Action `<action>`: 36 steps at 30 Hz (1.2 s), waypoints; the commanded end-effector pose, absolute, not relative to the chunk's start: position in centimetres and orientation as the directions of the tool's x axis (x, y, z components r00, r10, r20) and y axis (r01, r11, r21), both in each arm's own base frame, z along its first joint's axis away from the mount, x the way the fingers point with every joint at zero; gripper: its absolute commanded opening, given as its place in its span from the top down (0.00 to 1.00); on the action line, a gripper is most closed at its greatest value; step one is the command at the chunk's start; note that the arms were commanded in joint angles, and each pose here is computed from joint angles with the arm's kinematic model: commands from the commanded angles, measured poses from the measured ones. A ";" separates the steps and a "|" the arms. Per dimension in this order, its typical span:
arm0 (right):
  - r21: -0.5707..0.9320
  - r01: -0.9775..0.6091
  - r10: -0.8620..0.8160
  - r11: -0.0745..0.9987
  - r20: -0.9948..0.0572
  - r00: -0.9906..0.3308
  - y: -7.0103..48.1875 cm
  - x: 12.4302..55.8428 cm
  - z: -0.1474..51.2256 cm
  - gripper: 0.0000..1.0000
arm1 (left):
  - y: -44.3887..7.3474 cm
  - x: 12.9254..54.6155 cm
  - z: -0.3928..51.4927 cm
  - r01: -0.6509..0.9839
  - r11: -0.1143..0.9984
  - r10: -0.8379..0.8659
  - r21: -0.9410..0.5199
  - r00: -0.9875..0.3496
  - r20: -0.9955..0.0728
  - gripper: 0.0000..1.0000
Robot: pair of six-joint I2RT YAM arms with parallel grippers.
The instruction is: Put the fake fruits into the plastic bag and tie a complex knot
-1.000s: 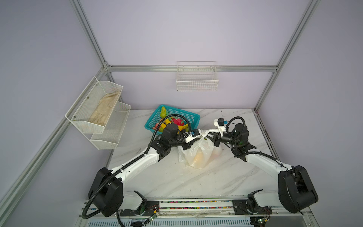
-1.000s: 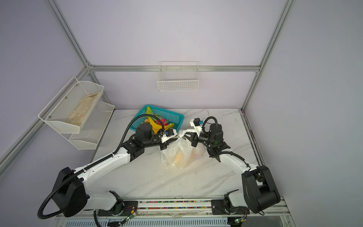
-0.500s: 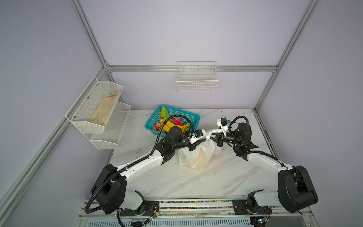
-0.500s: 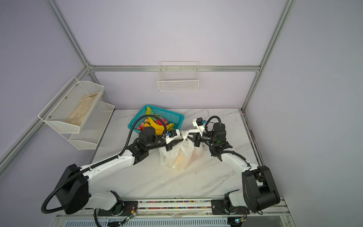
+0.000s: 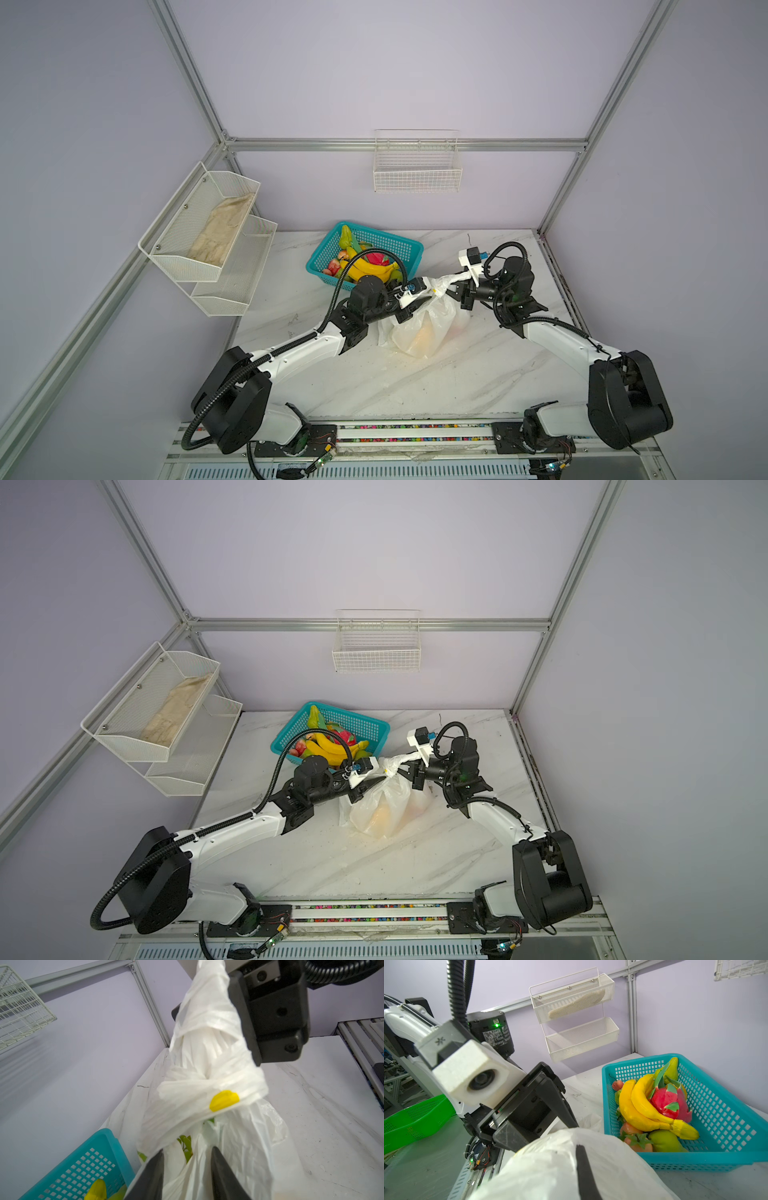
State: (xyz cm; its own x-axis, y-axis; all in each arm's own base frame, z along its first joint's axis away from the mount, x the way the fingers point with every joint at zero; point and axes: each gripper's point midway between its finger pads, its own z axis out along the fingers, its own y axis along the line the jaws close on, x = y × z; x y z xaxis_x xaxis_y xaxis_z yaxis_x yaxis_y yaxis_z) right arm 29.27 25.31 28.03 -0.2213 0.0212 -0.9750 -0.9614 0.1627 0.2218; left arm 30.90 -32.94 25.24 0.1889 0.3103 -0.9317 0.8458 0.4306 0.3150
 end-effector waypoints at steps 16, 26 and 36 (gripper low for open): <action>0.212 -0.967 0.004 0.140 -0.977 -0.214 25.4 28.6 27.4 0.99 | -33.0 31.1 26.8 0.872 0.420 0.196 0.254 0.186 -0.963 0.75; 0.209 -0.967 -0.010 0.147 -0.977 -0.213 25.5 28.7 27.0 0.99 | -32.7 30.5 29.1 0.880 0.398 0.131 0.258 0.224 -0.966 0.80; 0.204 -0.968 -0.008 0.146 -0.978 -0.207 25.6 28.7 27.1 0.99 | -33.0 30.4 29.2 0.887 0.373 0.141 0.273 0.236 -0.961 0.91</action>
State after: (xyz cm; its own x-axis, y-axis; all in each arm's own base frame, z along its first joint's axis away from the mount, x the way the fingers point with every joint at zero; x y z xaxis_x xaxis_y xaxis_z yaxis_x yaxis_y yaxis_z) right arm 28.93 25.33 26.42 -0.2457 -0.0074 -0.9693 -0.9562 0.1658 0.2412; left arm 30.76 -32.96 26.97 0.1806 0.1854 -0.9659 0.8910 0.3852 0.2405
